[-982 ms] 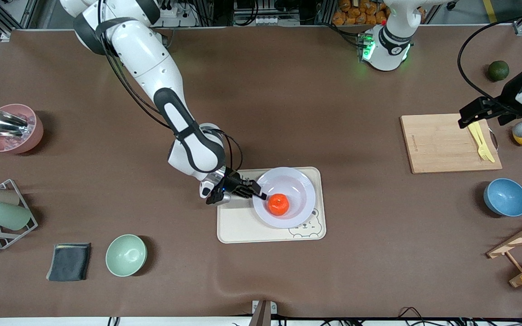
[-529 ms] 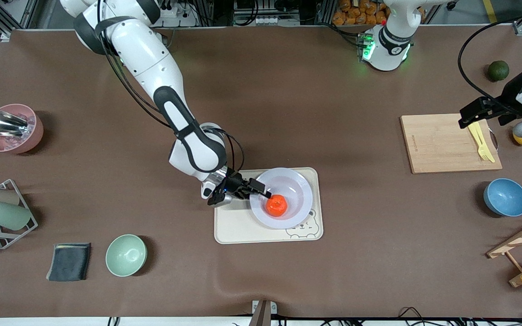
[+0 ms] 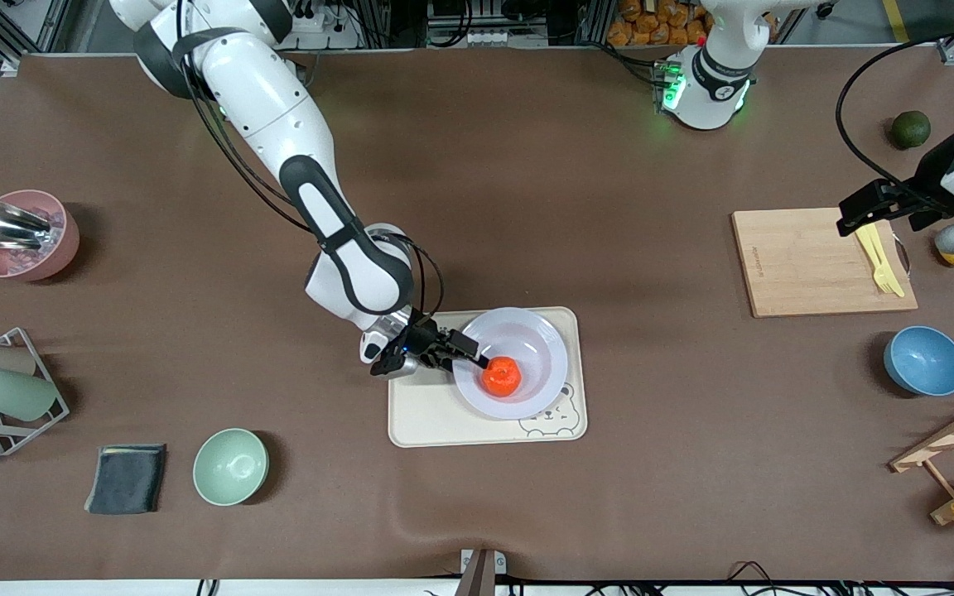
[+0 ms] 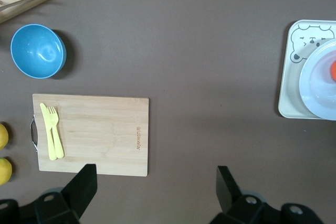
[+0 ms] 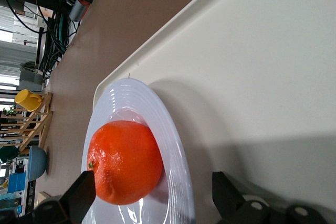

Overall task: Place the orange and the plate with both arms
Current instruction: 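Adjust the plate on the tray with the right gripper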

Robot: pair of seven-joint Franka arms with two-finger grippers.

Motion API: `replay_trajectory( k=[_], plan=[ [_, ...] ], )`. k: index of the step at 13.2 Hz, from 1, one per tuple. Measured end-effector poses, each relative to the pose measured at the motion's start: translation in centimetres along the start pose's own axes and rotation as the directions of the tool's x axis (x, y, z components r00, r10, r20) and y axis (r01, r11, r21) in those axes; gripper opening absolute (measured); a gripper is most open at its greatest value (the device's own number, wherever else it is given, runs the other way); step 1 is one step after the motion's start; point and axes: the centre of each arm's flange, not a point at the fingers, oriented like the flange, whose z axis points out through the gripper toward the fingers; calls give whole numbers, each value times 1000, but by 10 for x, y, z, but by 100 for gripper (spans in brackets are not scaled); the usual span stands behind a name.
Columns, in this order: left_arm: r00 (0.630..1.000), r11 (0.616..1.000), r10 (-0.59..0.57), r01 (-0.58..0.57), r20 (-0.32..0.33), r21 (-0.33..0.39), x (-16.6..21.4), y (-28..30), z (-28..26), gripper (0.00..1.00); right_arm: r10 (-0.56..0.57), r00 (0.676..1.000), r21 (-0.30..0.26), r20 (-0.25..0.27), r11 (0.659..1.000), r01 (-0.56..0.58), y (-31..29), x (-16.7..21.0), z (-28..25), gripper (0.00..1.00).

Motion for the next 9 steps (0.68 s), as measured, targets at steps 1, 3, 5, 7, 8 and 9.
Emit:
replay_trajectory(
  k=[1, 3, 5, 7, 8, 9],
  plan=[
    [1000, 1000, 0, 0, 2, 0, 1, 0, 1, 100, -1, 1000, -5, -7, 1000, 1, -1, 1, -1, 100],
    [1000, 1000, 0, 0, 7, 0, 2, 0, 4, 100, 0, 1000, -10, -16, 1000, 0, -3, 3, -4, 100],
    [1000, 1000, 1, -1, 11, 0, 3, 0, 6, 100, -1, 1000, -14, -26, 1000, 1, -6, 7, -9, 100],
    [1000, 1000, 1, -1, 13, 0, 4, 0, 8, 100, -4, 999, -16, -34, 1000, 4, -10, 10, -14, 100],
    [1000, 1000, 1, -1, 15, -1, 5, 0, 9, 100, -6, 999, -16, -38, 1000, 6, -12, 11, -17, 100],
    [1000, 1000, 1, -1, 17, -1, 6, 0, 11, 100, -8, 999, -16, -39, 1000, 8, -14, 11, -20, 100]
  ],
)
